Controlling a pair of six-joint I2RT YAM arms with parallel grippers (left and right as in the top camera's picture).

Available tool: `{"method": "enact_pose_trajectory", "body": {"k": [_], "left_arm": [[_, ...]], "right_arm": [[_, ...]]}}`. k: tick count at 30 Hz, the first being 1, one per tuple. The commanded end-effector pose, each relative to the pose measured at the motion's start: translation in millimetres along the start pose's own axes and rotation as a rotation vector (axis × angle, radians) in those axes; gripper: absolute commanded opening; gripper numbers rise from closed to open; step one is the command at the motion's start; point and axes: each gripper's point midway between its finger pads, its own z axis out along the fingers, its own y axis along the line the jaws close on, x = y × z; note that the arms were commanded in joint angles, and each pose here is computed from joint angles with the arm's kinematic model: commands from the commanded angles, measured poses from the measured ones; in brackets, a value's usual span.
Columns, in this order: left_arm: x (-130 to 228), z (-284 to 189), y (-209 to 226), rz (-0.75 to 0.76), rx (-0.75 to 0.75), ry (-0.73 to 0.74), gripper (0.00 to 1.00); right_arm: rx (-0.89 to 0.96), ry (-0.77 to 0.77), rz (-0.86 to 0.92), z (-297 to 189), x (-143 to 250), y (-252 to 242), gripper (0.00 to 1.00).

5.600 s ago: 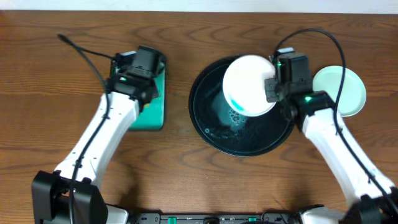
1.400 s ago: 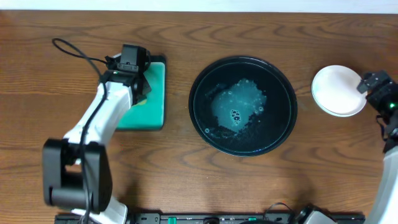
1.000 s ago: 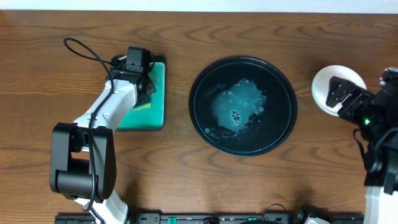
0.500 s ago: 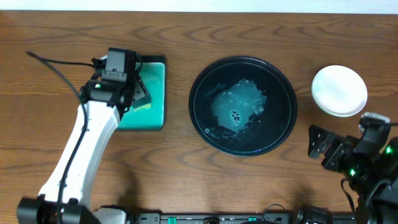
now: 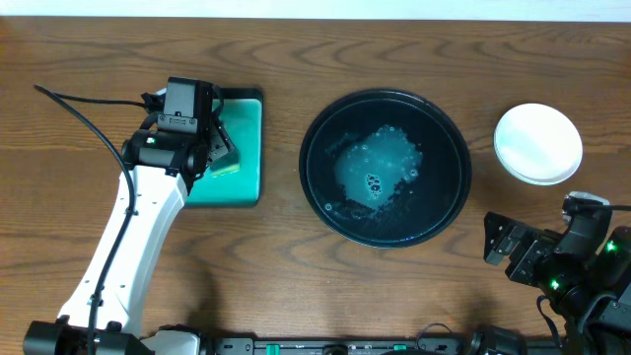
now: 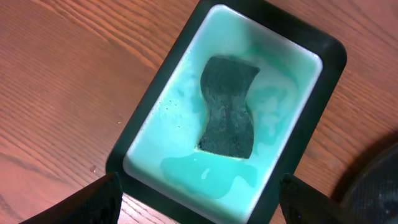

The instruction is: Clean dirty plates on tray and stack at the side

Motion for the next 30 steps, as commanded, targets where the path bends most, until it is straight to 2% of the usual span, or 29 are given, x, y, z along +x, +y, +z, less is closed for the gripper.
{"method": "enact_pose_trajectory", "body": {"k": [1,4,9,18,30], "left_arm": [[-4,-2,1,-0.011,-0.003,-0.008,0.81],[-4,-2,1,-0.011,-0.004,-0.008,0.81],[-4,-2,1,-0.011,-0.004,-0.008,0.81],[-4,-2,1,-0.011,-0.003,-0.008,0.82],[-4,-2,1,-0.011,-0.004,-0.008,0.82]], "right_arm": [[-0.004,0.003,-0.021,-1,0,1,0.99],[0.037,0.002,-0.033,-1,0,-6,0.99],[-0.017,-0.011,-0.038,-6,3,7,0.99],[-0.168,-0.28,-0.193,-24,-5,34,0.99],[-0.338,-0.579,-0.299,15,1,46,0.99]]}}
